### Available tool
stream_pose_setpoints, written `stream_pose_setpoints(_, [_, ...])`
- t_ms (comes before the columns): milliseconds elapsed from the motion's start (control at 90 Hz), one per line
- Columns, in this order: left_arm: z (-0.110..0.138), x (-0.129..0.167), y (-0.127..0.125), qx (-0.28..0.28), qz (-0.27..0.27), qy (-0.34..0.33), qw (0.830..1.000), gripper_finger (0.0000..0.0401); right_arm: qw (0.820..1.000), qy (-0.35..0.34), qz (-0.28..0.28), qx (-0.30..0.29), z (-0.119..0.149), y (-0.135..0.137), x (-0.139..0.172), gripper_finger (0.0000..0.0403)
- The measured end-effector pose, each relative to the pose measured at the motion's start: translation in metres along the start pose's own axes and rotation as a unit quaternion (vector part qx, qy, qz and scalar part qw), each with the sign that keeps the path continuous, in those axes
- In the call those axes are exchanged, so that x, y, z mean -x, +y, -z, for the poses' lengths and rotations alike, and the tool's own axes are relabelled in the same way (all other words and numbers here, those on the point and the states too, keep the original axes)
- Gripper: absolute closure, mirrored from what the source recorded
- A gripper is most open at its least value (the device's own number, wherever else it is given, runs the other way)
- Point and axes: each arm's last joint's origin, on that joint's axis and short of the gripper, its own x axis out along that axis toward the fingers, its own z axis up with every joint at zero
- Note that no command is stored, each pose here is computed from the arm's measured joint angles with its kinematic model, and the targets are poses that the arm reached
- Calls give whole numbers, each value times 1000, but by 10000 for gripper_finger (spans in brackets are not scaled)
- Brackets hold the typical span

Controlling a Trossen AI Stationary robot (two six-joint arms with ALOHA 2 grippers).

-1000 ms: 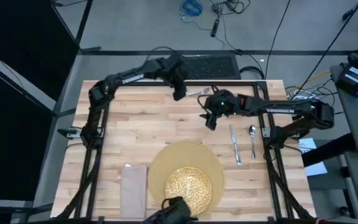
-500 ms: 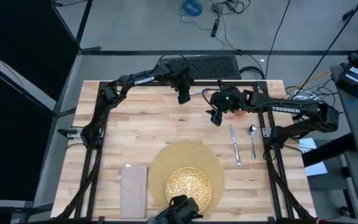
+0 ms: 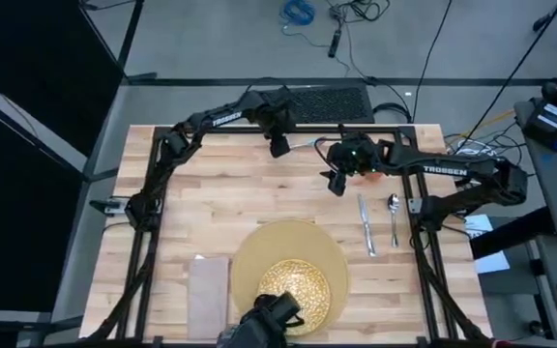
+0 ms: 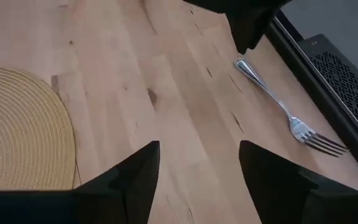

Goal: Set table place
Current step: Put the fork on the brown table napkin

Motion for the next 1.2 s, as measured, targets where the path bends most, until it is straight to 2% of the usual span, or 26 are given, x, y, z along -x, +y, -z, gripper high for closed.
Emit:
stream_pose_setpoints(167, [4,4,11,12,-4,-1,1000,327,1000,-4,0,3,-1,0,0,195])
stream_pose_setpoints(411, [9,3,8,9,15,22,1000,327,1000,-10,0,6,-2,0,0,195])
stream_pose_setpoints(800, [14,-31,15,4,31,44,999,327,1000,-13,0,0,-2,0,0,195])
stream_pose_setpoints(944, [8,-30,18,-6,8,16,1000,327,1000,-14,0,-2,-2,0,0,195])
stream_pose_setpoints(1100, [5,-28,17,-12,-8,16,1000,327,1000,-14,0,-5,-3,0,0,195])
stream_pose_setpoints(1200, [5,-29,16,-24,-39,30,998,327,1000,-14,0,-6,-3,0,0,195])
